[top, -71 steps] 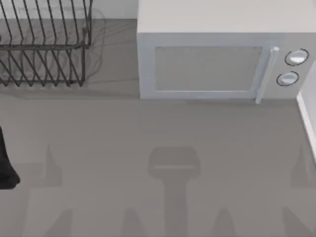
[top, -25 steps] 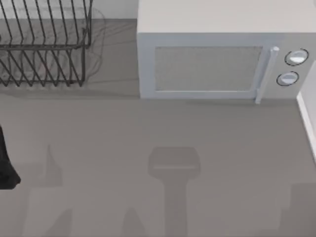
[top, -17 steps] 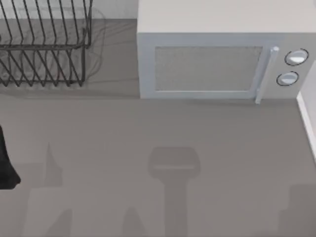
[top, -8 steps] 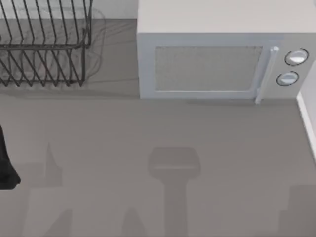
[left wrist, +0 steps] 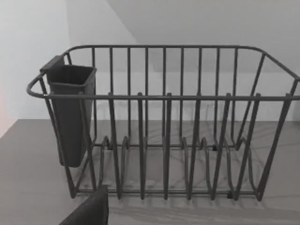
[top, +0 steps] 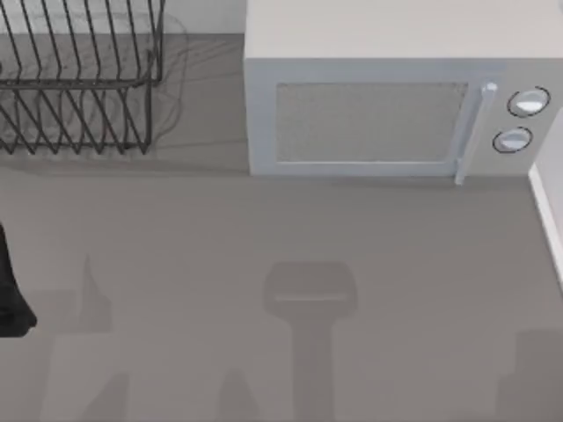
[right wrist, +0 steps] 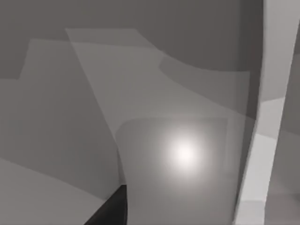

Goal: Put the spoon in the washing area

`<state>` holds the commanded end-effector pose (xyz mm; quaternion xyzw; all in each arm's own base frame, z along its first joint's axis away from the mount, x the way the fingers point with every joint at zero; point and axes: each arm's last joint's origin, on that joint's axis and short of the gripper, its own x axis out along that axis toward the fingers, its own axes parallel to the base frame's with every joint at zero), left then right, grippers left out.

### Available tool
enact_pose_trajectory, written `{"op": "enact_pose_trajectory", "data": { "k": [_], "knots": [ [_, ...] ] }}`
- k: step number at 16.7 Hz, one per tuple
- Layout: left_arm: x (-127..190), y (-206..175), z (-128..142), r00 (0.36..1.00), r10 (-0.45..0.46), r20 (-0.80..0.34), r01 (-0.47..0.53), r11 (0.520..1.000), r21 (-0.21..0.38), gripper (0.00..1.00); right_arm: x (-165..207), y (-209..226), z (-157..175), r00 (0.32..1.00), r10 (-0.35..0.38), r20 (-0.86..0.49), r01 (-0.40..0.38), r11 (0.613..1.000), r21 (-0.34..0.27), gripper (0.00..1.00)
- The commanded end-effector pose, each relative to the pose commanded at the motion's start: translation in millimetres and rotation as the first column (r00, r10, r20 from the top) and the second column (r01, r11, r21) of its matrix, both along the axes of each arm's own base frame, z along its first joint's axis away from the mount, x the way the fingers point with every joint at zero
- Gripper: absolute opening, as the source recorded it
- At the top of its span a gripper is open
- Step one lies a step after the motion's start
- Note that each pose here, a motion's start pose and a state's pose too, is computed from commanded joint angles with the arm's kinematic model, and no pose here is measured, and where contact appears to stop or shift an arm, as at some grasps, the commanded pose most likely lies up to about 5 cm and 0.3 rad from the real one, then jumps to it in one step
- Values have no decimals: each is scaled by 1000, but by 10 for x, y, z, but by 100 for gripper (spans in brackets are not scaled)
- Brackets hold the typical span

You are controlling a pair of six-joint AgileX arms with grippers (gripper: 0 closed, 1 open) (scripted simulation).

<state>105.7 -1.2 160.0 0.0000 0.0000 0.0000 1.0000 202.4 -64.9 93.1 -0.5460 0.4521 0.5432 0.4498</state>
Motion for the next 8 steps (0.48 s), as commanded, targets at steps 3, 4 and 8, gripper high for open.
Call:
{"op": "enact_pose_trajectory", "data": {
  "k": [3, 4, 8],
  "knots": [
    [0, 0, 0, 1000, 0, 0, 0, 1000, 0, 100, 0, 0, 0, 1000, 0, 0, 0, 1000, 0, 0],
    [0, 0, 0, 1000, 0, 0, 0, 1000, 0, 100, 10, 9, 216, 999, -35, 7, 35, 999, -35, 0],
    [0, 0, 0, 1000, 0, 0, 0, 1000, 0, 100, 53, -9, 366, 1000, -29, 5, 29, 999, -35, 0]
  ]
}}
